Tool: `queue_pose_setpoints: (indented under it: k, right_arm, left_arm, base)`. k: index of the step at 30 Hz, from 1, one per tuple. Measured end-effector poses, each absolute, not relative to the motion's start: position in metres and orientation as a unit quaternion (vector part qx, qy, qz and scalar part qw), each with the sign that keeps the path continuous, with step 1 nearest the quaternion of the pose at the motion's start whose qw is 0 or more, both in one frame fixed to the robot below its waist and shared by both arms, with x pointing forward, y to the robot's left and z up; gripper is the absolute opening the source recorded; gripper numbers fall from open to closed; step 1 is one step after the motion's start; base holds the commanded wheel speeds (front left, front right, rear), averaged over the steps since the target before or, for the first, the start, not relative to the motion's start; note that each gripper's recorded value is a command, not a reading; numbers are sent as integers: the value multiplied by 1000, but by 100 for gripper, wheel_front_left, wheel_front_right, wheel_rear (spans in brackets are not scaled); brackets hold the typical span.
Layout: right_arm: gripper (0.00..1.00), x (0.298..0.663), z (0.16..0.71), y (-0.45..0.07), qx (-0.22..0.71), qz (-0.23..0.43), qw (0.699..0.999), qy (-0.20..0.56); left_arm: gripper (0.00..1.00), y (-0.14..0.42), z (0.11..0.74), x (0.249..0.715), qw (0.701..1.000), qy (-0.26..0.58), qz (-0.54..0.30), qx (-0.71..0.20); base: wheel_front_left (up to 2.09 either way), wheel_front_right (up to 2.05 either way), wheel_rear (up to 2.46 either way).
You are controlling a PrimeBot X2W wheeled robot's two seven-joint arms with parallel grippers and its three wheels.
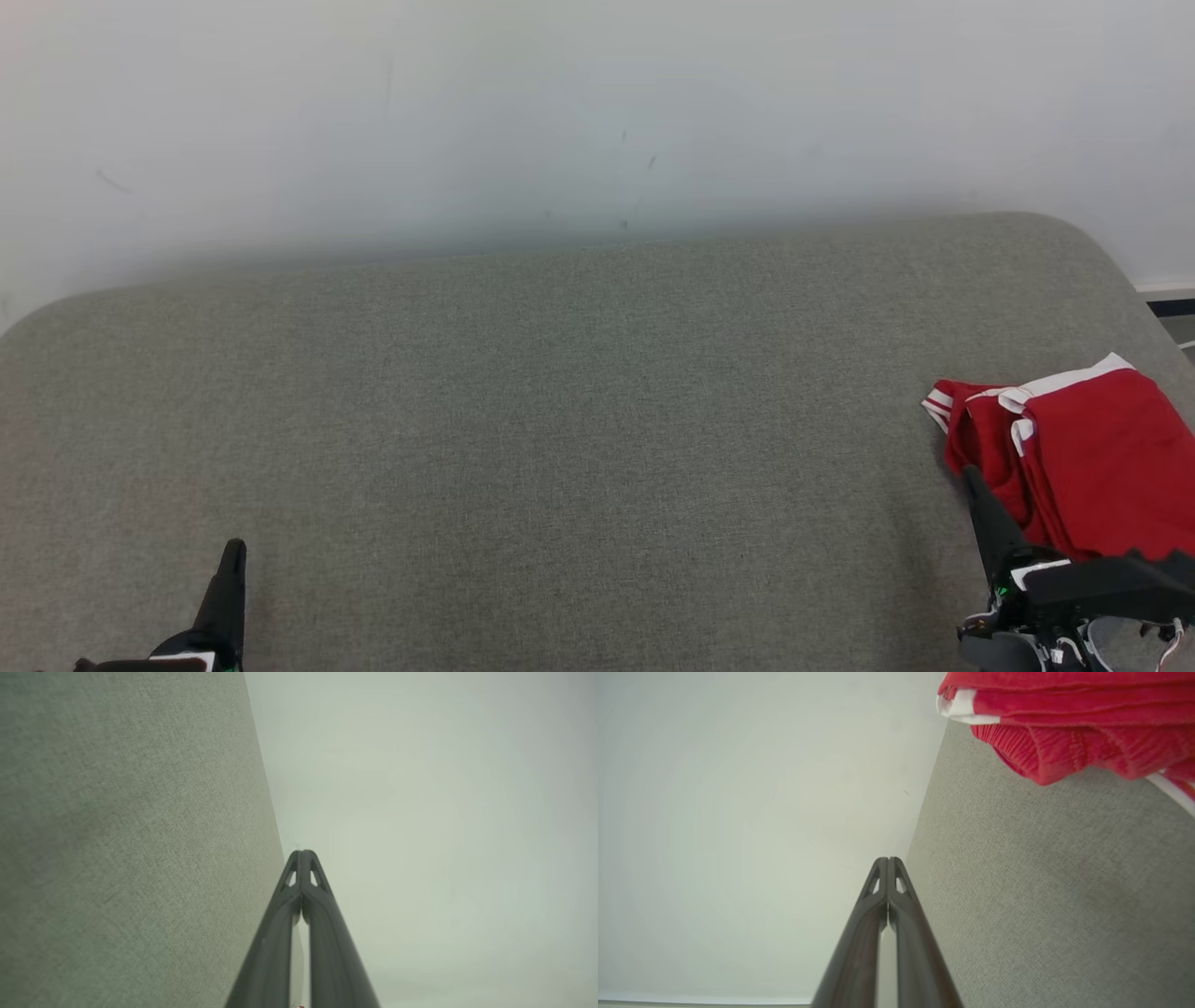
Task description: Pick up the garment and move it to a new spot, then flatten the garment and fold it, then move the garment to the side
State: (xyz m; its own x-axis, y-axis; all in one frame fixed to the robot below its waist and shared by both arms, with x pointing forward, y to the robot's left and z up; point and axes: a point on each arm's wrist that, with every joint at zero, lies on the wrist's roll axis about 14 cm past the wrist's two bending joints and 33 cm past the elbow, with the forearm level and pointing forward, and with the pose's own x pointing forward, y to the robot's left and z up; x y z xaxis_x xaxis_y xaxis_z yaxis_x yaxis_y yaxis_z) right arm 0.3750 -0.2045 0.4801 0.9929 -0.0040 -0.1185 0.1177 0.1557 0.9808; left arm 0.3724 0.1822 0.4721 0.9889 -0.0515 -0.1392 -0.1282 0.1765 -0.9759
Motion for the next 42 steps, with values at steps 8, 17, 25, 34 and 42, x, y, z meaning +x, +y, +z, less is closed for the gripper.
queue_pose_setpoints:
  k: [8,17,25,34,42]
  right_arm:
    - [0,377,478,-205,695,-41,717,32]
    - [0,377,478,-206,708,-44,705,26]
    - [0,377,477,-206,708,-44,704,26]
    - [0,377,477,-206,708,-44,704,26]
    - [0,377,477,-206,708,-44,704,26]
  left_arm:
    - [0,188,478,378,719,45,25,-693]
    - [0,190,477,378,706,41,27,-706]
    - [0,190,477,377,706,41,27,-706]
    - [0,190,477,378,706,42,27,-706]
    - [0,190,477,378,706,42,27,-706]
  base:
    - [0,0,0]
    - [0,0,0]
    - [0,0,0]
    - [0,0,0]
    - [0,0,0]
